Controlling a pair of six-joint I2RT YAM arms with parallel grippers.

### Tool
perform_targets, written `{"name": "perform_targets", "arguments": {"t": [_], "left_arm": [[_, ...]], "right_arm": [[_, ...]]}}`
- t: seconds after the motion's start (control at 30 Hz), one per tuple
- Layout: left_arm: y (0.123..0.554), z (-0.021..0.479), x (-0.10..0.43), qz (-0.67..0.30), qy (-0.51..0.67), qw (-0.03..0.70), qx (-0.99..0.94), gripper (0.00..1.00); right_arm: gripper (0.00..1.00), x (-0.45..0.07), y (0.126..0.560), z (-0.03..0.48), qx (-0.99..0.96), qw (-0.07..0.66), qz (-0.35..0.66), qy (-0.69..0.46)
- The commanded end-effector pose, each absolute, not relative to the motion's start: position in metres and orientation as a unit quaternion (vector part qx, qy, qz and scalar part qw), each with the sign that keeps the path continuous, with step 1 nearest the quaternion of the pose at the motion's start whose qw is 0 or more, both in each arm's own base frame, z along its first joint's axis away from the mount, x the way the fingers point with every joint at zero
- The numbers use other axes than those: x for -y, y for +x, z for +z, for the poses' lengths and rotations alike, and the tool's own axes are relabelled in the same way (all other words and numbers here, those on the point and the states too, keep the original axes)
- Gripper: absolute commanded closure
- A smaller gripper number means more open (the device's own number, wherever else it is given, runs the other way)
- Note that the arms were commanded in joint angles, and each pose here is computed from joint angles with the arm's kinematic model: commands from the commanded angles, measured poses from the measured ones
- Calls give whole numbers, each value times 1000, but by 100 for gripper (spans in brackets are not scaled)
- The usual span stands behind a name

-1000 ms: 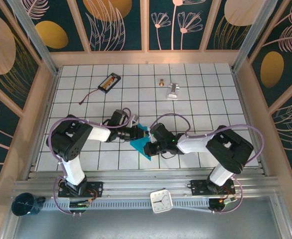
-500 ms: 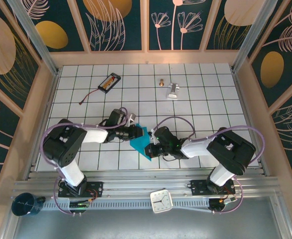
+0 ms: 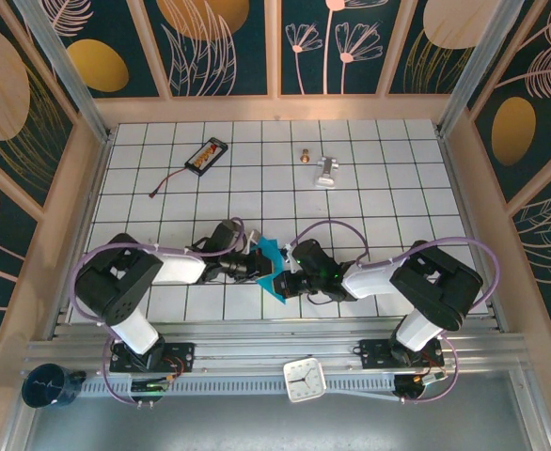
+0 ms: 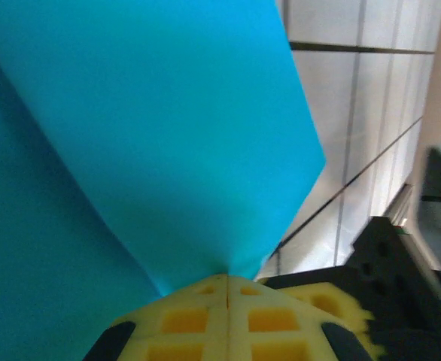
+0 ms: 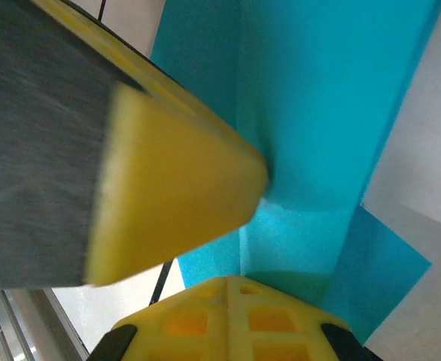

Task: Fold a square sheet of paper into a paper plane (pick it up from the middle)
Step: Perform the fourth fold on the wing at the bottom-center of the table.

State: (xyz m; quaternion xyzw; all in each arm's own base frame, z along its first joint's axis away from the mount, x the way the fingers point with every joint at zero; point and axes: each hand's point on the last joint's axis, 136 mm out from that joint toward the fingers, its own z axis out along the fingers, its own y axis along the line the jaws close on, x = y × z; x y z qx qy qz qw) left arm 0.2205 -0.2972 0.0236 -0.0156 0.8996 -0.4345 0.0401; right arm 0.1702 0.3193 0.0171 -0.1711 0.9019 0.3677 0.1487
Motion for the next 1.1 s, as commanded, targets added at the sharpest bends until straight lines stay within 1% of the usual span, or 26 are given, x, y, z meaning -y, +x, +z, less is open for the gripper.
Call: {"name": "perform_targets", "arguments": {"t": [0.0, 0.07, 0.2, 0.4, 0.63, 1.07], "left_arm": [[224, 24, 305, -442, -18, 32, -896, 100], [223, 12, 302, -427, -25, 24, -904, 100], [230, -1, 294, -389, -39, 33, -920, 100], [242, -5, 289, -358, -38, 49, -932, 100], [267, -2, 283, -356, -42, 67, -931, 100], [317, -7, 276, -377, -57, 83, -921, 99]], "right_arm": [[100, -278, 141, -28, -943, 69, 289, -147], [100, -276, 140, -30, -946, 63, 283, -144], [100, -266, 133, -37, -954, 45, 263, -137], [100, -250, 119, -47, -963, 10, 231, -136], [100, -242, 109, -55, -967, -18, 218, -133], [100, -239, 106, -60, -968, -28, 211, -136]]}}
